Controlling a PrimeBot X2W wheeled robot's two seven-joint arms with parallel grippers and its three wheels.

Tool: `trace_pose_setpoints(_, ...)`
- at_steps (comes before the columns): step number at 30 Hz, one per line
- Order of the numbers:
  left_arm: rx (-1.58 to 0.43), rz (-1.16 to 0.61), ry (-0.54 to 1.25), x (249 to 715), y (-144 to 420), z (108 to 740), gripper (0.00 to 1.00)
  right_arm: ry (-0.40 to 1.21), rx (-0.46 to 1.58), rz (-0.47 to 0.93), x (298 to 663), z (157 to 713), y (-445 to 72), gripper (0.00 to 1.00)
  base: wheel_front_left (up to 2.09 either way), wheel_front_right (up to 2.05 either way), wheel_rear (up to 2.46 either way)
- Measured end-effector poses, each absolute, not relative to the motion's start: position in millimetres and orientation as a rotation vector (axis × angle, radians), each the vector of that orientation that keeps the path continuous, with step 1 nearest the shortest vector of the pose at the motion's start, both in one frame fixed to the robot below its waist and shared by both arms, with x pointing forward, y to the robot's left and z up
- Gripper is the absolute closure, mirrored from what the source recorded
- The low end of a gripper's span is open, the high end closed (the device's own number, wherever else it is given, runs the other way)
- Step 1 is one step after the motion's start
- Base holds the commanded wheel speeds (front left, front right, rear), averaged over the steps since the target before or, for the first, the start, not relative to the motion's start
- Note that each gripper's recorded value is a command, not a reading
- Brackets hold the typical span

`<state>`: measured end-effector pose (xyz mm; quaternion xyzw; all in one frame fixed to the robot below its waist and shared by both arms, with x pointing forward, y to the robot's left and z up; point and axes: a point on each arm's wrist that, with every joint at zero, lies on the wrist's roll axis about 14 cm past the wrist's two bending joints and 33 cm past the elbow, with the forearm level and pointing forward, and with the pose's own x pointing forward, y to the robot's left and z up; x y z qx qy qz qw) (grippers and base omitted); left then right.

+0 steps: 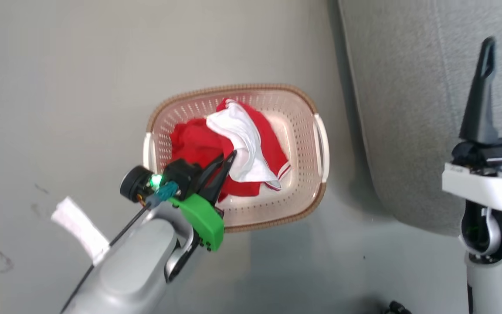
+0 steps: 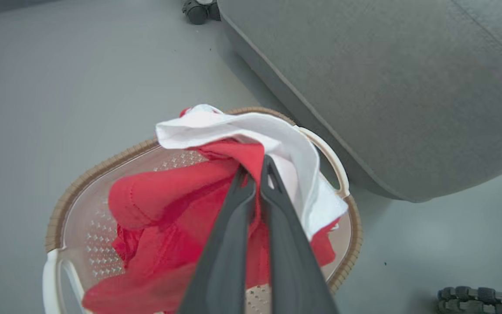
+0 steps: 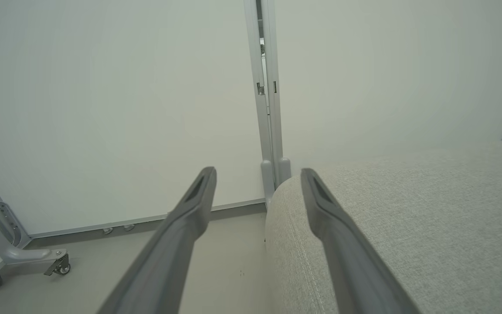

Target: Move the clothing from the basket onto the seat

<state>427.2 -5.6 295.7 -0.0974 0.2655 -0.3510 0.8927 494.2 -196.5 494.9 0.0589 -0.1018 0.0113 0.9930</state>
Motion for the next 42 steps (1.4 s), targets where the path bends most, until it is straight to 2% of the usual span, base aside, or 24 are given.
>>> trace_pose_setpoints(12,-0.260,-0.539,0.233,413.9,32.8,413.4,1.00,-0.231,0.133,0.081,432.7,538.9,-175.3,0.00,0.00,0.00,0.00)
trace_pose_setpoints(24,-0.272,-0.416,-0.028,383.0,66.1,501.4,1.00,-0.280,0.139,0.141,368.2,569.2,-154.8,0.00,0.00,0.00,0.00)
trace_pose_setpoints(34,-0.243,-0.434,-0.184,361.0,63.6,551.1,1.00,-0.300,0.168,0.201,331.8,576.4,-133.0,0.00,0.00,0.00,0.00)
trace_pose_setpoints(42,-0.234,-0.498,-0.234,351.1,46.9,568.6,1.00,-0.305,0.210,0.237,324.4,578.9,-120.7,0.00,0.00,0.00,0.00)
